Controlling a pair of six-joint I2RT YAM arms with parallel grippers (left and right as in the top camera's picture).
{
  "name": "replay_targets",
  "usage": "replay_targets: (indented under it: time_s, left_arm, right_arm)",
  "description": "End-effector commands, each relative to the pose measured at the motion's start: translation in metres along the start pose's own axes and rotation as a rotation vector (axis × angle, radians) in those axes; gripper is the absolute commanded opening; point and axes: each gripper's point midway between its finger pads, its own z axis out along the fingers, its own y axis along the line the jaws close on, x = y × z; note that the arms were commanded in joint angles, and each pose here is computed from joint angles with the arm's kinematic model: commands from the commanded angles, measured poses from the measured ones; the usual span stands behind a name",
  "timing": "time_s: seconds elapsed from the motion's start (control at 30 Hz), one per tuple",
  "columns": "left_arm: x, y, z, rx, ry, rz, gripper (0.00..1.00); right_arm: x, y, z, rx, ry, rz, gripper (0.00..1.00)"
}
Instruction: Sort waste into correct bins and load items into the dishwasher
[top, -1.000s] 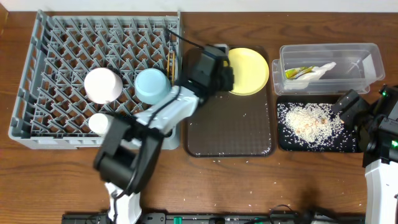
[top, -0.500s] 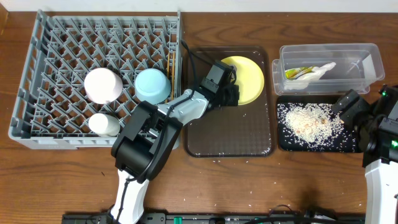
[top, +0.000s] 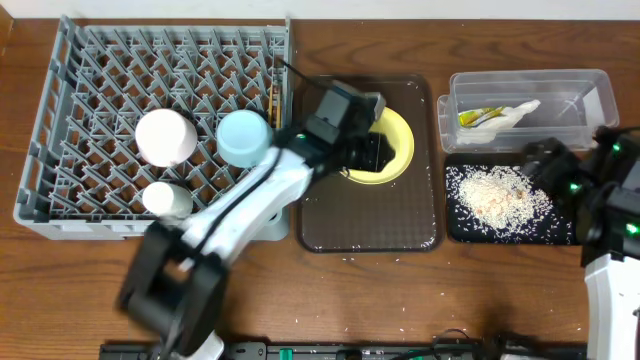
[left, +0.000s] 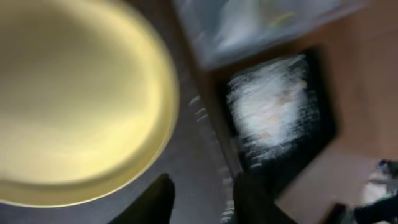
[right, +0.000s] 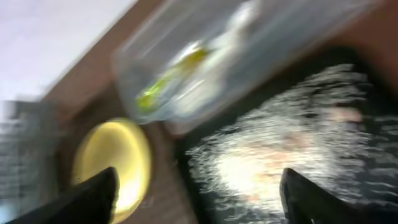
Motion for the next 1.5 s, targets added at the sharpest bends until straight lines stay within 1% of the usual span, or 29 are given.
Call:
replay_targets:
  time_s: [0.0, 0.03, 0.07, 0.1, 0.17, 0.2, 0.23, 0.27, 0.3, 0.37, 0.43, 0.53, 0.63, 0.7, 0.77, 0.8, 0.87, 0.93, 0.97, 1.0, 1.07, 1.13, 1.2, 1.27, 1.3, 1.33, 1.43, 1.47]
  left_arm:
    - [-0.025, -0.022, -0.062, -0.055, -0.148, 0.100, 0.40]
    - [-0.026, -0.017, -0.079, -0.120, -0.179, 0.103, 0.41]
    - [-0.025, -0.014, -0.087, -0.158, -0.190, 0.102, 0.41]
    - [-0.023, -0.007, -0.098, -0.211, -0.200, 0.105, 0.44]
    - [-0.012, 0.005, -0.123, -0.316, -0.198, 0.097, 0.46]
    - [-0.005, 0.007, -0.133, -0.337, -0.186, 0.092, 0.56]
    - [0.000, 0.006, -0.139, -0.342, -0.178, 0.090, 0.60]
    - [0.007, 0.005, -0.147, -0.346, -0.165, 0.086, 0.67]
    - [0.015, 0.006, -0.153, -0.354, -0.147, 0.081, 0.70]
    - [0.021, 0.007, -0.157, -0.363, -0.128, 0.075, 0.71]
    - [0.028, 0.010, -0.158, -0.375, -0.102, 0.068, 0.71]
    - [0.034, 0.013, -0.157, -0.382, -0.077, 0.061, 0.71]
    - [0.037, 0.014, -0.157, -0.385, -0.063, 0.058, 0.72]
    - [0.037, 0.014, -0.157, -0.385, -0.063, 0.058, 0.71]
    - [0.037, 0.014, -0.157, -0.385, -0.065, 0.058, 0.71]
    - [0.036, 0.014, -0.157, -0.388, -0.067, 0.059, 0.71]
    - [0.034, 0.018, -0.159, -0.411, -0.079, 0.060, 0.72]
    - [0.032, 0.018, -0.159, -0.411, -0.087, 0.061, 0.72]
    - [0.030, 0.017, -0.159, -0.408, -0.095, 0.054, 0.75]
    - [0.030, 0.016, -0.159, -0.405, -0.101, 0.041, 0.78]
    - [0.027, 0.016, -0.158, -0.400, -0.116, 0.002, 0.83]
    - [0.023, 0.019, -0.158, -0.399, -0.138, -0.055, 0.89]
    - [0.018, 0.021, -0.157, -0.385, -0.153, -0.087, 0.93]
    - [0.009, 0.018, -0.156, -0.332, -0.169, -0.098, 0.98]
    - [0.005, 0.014, -0.155, -0.293, -0.175, -0.103, 0.98]
    - [0.000, 0.006, -0.153, -0.226, -0.173, -0.085, 0.99]
    - [-0.001, -0.021, -0.145, -0.064, -0.133, 0.001, 0.99]
    - [0.000, -0.024, -0.144, -0.049, -0.127, 0.008, 0.99]
  right_arm:
    - [0.053, 0.060, 0.011, -0.215, 0.219, -0.114, 0.79]
    - [0.071, 0.066, 0.020, -0.186, 0.262, -0.169, 0.81]
    - [0.080, 0.067, 0.025, -0.158, 0.279, -0.199, 0.81]
    - [0.090, 0.068, 0.033, -0.119, 0.295, -0.239, 0.81]
    - [0.114, 0.066, 0.058, 0.015, 0.312, -0.331, 0.78]
    - [0.122, 0.066, 0.069, 0.059, 0.310, -0.361, 0.78]
    - [0.130, 0.067, 0.084, 0.101, 0.298, -0.400, 0.77]
    - [0.134, 0.069, 0.094, 0.119, 0.286, -0.425, 0.75]
    - [0.141, 0.069, 0.118, 0.153, 0.264, -0.449, 0.74]
    - [0.147, 0.070, 0.139, 0.162, 0.252, -0.414, 0.74]
    - [0.154, 0.074, 0.162, 0.131, 0.253, -0.388, 0.73]
    - [0.170, 0.076, 0.184, 0.095, 0.295, -0.341, 0.64]
    - [0.183, 0.061, 0.196, 0.150, 0.324, -0.271, 0.62]
    - [0.190, 0.052, 0.201, 0.176, 0.343, -0.262, 0.54]
    - [0.194, 0.047, 0.200, 0.191, 0.364, -0.263, 0.40]
    - [0.194, 0.045, 0.198, 0.200, 0.371, -0.263, 0.21]
    - [0.191, 0.042, 0.192, 0.214, 0.378, -0.254, 0.01]
    - [0.184, 0.041, 0.185, 0.219, 0.373, -0.244, 0.01]
    - [0.177, 0.041, 0.179, 0.219, 0.364, -0.236, 0.01]
    - [0.170, 0.043, 0.175, 0.209, 0.356, -0.241, 0.01]
    - [0.148, 0.056, 0.158, 0.124, 0.337, -0.277, 0.01]
    - [0.128, 0.065, 0.142, 0.046, 0.320, -0.274, 0.01]
    - [0.117, 0.072, 0.132, -0.017, 0.314, -0.273, 0.01]
    - [0.097, 0.088, 0.111, -0.169, 0.301, -0.291, 0.01]
    - [0.087, 0.098, 0.097, -0.272, 0.296, -0.313, 0.01]
    - [0.081, 0.113, 0.078, -0.414, 0.304, -0.335, 0.01]
    - [0.079, 0.132, 0.050, -0.576, 0.321, -0.346, 0.01]
    - [0.081, 0.136, 0.045, -0.603, 0.328, -0.351, 0.01]
